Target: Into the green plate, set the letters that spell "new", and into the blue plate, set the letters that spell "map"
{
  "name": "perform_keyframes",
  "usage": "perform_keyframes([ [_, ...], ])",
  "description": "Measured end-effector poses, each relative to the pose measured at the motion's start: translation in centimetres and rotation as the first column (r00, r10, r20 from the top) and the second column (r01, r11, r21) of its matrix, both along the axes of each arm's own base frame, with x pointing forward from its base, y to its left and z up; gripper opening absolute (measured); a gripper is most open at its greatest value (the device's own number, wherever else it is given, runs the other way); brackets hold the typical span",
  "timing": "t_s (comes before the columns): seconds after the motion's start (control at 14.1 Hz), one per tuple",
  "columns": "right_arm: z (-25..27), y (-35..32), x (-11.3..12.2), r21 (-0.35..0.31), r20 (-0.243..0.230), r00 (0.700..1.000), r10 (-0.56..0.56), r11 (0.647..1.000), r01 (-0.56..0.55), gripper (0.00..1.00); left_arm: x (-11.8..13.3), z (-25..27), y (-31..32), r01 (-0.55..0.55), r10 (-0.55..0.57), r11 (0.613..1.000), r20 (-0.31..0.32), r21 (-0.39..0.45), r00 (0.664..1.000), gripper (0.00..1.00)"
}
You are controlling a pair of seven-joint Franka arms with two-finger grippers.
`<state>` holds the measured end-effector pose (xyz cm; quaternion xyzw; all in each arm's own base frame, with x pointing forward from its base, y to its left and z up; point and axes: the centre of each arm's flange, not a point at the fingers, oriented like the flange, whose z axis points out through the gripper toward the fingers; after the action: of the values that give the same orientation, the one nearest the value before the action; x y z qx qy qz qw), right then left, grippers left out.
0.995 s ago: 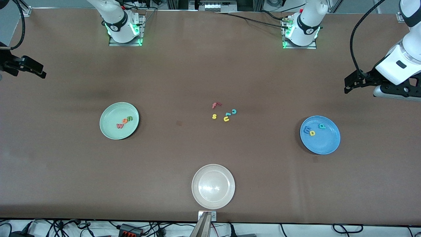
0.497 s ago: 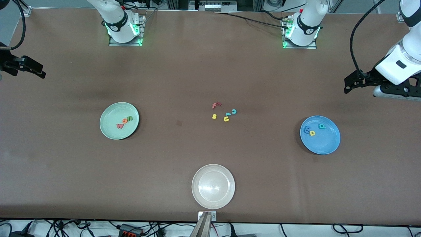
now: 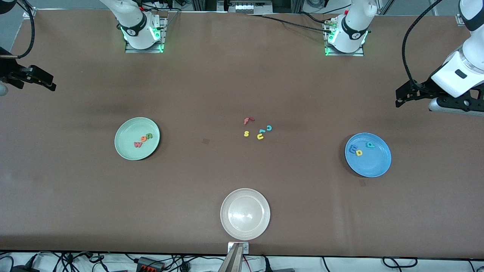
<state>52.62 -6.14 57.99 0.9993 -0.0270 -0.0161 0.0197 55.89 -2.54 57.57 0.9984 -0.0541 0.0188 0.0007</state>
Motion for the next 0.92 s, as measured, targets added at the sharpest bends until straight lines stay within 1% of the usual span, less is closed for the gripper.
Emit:
perform_keyframes([
  [0.36, 0.0, -1.7, -0.2, 0.002, 0.004, 1.0, -0.031, 1.0, 0.031, 1.0, 0.0, 0.0, 0.0, 0.0, 0.0, 1.0, 0.0, 0.0, 1.0, 1.0],
  [0.92, 0.0, -1.4, -0.1, 0.002, 0.004, 1.0, -0.025, 1.0, 0.025, 1.0, 0.0, 0.0, -0.1, 0.002, -0.002, 1.0, 0.0, 0.0, 1.0, 1.0],
])
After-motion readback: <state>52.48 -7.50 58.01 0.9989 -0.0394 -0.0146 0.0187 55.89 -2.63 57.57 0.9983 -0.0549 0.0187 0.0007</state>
